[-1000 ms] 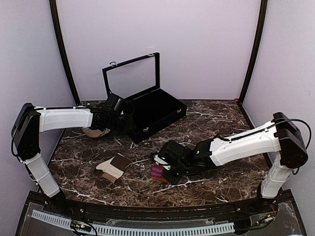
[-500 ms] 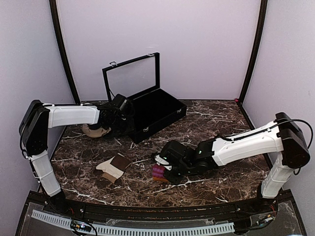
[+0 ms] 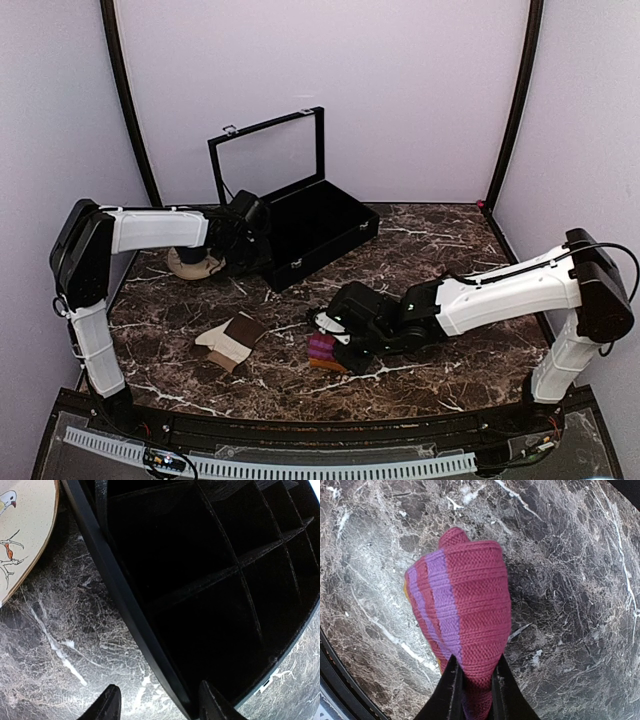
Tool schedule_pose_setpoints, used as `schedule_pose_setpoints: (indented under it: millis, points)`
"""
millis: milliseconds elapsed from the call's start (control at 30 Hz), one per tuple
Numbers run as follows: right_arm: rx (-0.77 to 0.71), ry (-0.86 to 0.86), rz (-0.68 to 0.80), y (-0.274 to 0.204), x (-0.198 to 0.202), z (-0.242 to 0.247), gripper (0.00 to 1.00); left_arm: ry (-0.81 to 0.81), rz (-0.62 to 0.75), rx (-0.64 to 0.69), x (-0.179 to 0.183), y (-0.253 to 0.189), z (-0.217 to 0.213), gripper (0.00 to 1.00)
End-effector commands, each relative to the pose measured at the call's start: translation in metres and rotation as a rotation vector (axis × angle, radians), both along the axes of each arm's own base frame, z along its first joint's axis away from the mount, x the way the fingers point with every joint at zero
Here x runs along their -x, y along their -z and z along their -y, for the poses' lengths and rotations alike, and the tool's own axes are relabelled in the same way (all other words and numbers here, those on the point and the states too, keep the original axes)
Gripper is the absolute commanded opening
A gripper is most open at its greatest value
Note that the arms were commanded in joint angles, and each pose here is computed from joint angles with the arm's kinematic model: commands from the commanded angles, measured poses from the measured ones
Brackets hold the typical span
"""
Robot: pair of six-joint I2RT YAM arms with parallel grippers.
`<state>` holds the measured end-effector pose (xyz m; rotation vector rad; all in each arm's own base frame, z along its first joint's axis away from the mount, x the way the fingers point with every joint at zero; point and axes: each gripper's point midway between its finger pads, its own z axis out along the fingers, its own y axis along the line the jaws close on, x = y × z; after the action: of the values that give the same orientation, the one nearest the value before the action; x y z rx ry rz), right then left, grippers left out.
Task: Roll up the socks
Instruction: Pick up the storage box from the corner of the board.
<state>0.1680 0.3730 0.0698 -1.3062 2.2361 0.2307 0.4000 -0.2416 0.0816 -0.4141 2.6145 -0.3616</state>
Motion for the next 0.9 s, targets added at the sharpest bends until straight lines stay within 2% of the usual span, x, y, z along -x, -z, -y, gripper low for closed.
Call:
schedule_pose_setpoints:
  millis: [0, 267, 533, 867]
  points:
    - [-0.039, -0.009, 0.008, -0.014, 0.0, -0.002, 0.0, -0.023, -0.012, -0.02, -0.003, 0.0, -0.005, 0.55]
    - [-0.049, -0.008, 0.006, -0.017, -0.002, -0.004, 0.0, -0.007, -0.026, -0.017, -0.008, 0.006, 0.001, 0.53]
    - [-0.061, 0.0, 0.011, -0.019, -0.005, -0.004, 0.0, 0.034, -0.053, 0.018, -0.007, 0.014, 0.012, 0.31]
    - [-0.071, 0.008, 0.017, -0.023, -0.009, -0.003, 0.0, 0.065, -0.103, 0.048, 0.009, 0.023, 0.015, 0.17]
